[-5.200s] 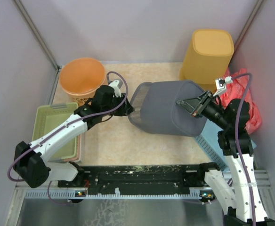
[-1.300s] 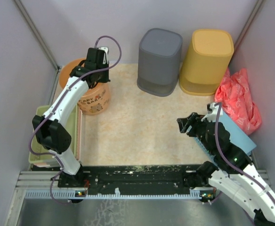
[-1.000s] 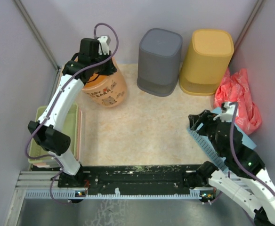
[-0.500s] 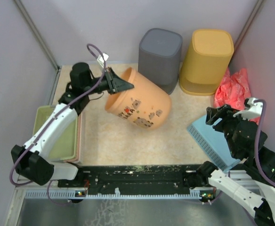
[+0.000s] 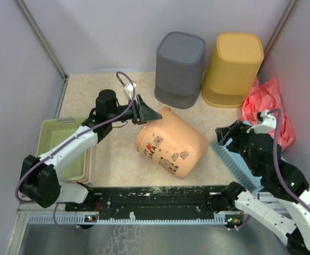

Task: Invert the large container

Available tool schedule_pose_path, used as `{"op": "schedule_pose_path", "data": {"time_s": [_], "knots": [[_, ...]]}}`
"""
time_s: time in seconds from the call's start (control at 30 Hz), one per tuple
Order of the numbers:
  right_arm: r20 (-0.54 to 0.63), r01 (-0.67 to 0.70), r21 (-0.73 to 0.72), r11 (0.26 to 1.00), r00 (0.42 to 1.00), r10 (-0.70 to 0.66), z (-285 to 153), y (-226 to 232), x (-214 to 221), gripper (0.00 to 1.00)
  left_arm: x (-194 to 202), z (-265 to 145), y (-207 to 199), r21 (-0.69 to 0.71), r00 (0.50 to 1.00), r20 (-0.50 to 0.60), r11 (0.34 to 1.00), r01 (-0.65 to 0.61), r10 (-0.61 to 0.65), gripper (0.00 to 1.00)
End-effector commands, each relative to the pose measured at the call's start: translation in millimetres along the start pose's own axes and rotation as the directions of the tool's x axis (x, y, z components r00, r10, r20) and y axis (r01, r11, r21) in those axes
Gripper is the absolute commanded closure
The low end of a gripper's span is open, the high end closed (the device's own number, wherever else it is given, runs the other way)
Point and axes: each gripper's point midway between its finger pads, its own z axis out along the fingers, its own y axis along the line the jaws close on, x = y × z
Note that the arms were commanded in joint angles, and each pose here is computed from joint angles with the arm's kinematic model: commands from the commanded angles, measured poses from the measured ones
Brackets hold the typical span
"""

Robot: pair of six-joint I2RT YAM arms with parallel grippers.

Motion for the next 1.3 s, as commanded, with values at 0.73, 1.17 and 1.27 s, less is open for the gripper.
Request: {"op": "schedule_pose_path", "data": {"time_s": [0.73, 1.17, 1.27], "knots": [[-0.451, -0.677, -0.221, 0.702, 0.709, 0.542, 17.1, 63.3, 135.3, 0.34, 8.6, -30.5, 83.1, -0.463, 0.923, -0.237, 0.799, -0.383, 0.305, 0.78], [-0.392, -0.483, -0.631, 0.607, 0.874, 0.288, -13.2, 137.9, 69.7, 0.33, 18.0, -0.2, 98.1, -0.445, 0.925, -0.268, 0.817, -0.365, 0.268, 0.85], [-0.368, -0.461, -0.663, 0.59, 0.887, 0.279, -15.6, 145.3, 59.3, 0.33, 15.9, 0.5, 103.7, -0.462, 0.926, -0.264, 0.807, -0.367, 0.27, 0.85]]}}
